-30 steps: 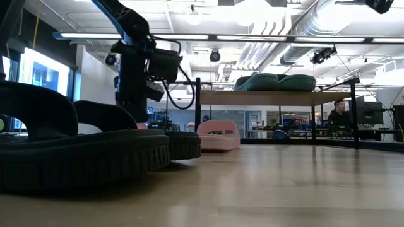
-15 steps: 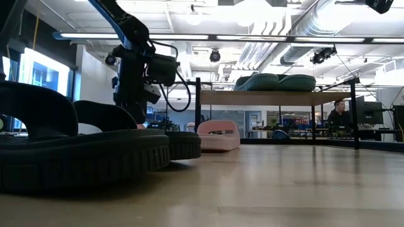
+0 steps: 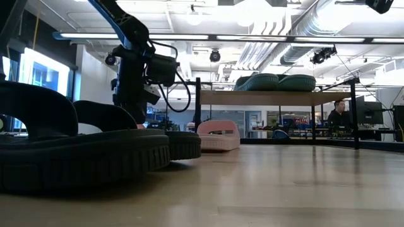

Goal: Pick and place slides into the shelf
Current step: Put the pink slide under the shelf

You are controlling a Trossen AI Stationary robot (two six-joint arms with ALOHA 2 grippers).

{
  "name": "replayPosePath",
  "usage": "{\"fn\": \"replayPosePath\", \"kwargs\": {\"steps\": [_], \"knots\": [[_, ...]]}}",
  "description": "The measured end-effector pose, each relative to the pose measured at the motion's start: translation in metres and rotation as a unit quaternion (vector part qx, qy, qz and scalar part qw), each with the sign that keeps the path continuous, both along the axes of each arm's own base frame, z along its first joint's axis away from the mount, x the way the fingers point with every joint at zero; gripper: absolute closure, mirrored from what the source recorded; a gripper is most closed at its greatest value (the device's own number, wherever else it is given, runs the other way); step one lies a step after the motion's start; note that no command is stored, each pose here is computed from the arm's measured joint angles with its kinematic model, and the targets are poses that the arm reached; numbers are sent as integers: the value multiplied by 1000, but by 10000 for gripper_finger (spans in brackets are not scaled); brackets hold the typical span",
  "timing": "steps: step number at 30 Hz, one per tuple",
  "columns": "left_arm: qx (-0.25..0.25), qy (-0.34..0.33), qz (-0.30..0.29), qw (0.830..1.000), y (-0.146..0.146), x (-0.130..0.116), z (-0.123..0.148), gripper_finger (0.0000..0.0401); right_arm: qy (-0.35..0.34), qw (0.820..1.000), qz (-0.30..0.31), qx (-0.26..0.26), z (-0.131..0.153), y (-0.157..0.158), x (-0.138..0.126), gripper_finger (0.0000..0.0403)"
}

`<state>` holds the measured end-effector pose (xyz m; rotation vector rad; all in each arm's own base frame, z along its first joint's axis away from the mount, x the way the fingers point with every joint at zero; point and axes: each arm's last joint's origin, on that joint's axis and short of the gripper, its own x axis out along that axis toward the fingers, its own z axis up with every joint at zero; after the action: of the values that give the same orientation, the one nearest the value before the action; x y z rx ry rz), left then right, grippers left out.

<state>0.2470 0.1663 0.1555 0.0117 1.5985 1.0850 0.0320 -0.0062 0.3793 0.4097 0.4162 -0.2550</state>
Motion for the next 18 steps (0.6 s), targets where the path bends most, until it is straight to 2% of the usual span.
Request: {"fn": "replayPosePath", "kwargs": {"steps": [10, 18], "knots": [[1, -21, 11, 1000, -9, 0, 8, 393, 0, 1000, 0, 0, 0, 0, 0, 401], [40, -61, 4, 997, -30, 4, 56, 398, 0, 1000, 0, 0, 0, 0, 0, 401]]}}
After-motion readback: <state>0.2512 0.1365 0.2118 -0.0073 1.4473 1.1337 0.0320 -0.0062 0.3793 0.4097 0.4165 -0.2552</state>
